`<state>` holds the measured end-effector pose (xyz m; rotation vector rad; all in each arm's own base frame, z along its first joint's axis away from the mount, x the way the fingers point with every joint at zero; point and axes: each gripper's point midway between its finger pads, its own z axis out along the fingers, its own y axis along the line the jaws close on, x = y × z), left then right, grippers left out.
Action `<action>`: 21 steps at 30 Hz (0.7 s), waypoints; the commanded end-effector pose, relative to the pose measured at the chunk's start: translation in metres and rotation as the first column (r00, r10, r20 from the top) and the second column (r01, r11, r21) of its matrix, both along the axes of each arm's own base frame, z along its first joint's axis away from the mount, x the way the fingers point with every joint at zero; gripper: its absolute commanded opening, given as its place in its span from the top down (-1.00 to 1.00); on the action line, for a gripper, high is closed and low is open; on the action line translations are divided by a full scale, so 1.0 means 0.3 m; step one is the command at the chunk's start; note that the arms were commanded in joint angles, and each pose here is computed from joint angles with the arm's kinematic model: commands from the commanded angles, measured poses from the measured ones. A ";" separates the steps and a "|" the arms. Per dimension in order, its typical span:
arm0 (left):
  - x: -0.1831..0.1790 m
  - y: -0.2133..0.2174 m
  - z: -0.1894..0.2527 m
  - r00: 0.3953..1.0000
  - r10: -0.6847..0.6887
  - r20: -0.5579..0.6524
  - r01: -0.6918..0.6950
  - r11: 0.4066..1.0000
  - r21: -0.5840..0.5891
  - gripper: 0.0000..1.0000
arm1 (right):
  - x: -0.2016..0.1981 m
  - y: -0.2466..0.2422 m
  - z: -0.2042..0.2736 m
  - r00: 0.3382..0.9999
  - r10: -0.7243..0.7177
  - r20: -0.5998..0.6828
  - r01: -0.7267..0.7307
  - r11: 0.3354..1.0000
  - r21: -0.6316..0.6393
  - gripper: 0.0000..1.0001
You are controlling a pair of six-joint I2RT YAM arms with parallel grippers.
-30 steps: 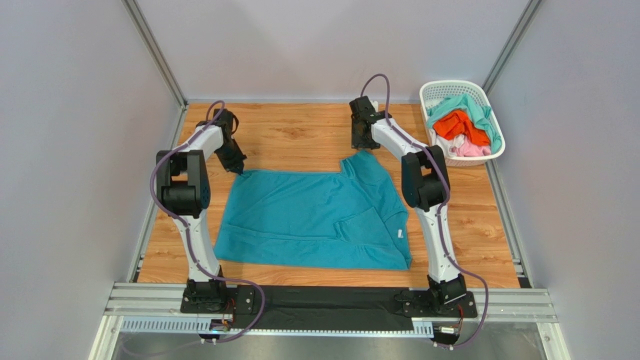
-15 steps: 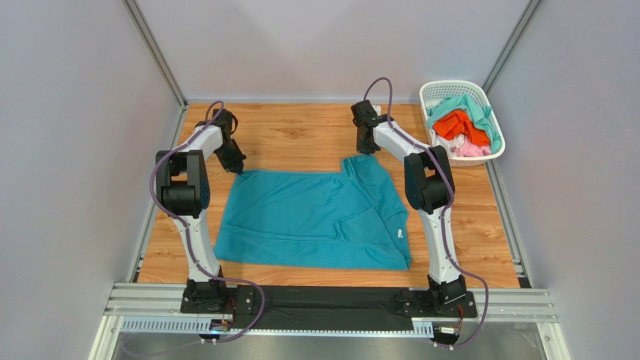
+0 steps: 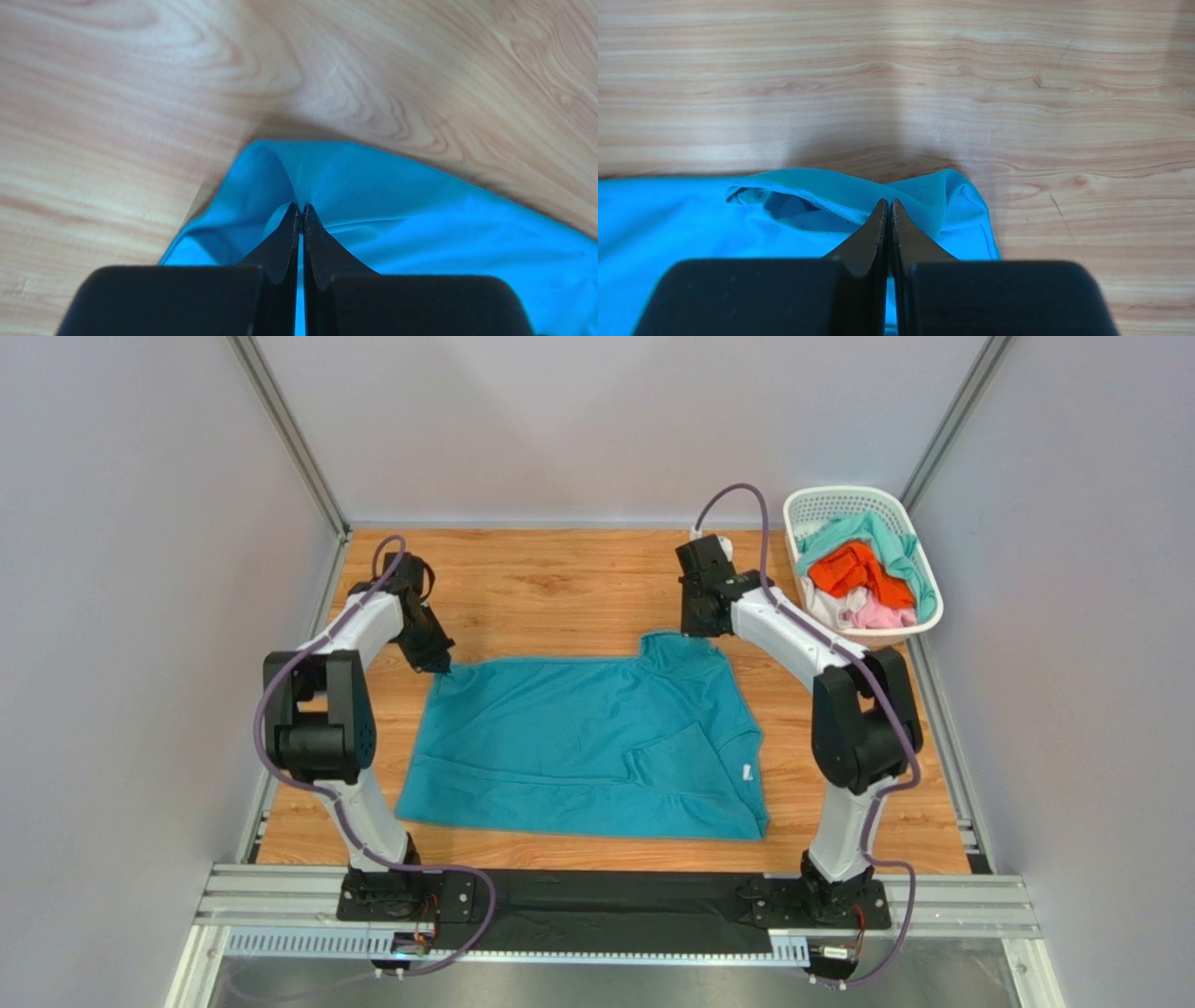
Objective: Fold and stack the t-shirts
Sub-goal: Fold the tshirt
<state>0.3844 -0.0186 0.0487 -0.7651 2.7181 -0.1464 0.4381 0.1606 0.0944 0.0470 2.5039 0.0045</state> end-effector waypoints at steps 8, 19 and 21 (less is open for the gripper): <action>-0.096 -0.002 0.144 0.985 0.026 0.170 -0.023 1.000 -0.015 1.00 | -0.232 -0.007 0.134 0.995 0.041 0.093 -0.046 0.998 0.052 1.00; -0.211 -0.016 0.166 0.976 0.014 0.218 -0.007 1.000 -0.029 1.00 | -0.489 -0.061 0.154 0.994 0.088 0.067 -0.096 0.988 0.125 0.99; -0.244 -0.015 0.151 0.978 0.021 0.209 -0.015 0.999 -0.028 1.00 | -0.537 -0.057 0.138 0.993 0.107 0.049 -0.114 0.981 0.156 1.00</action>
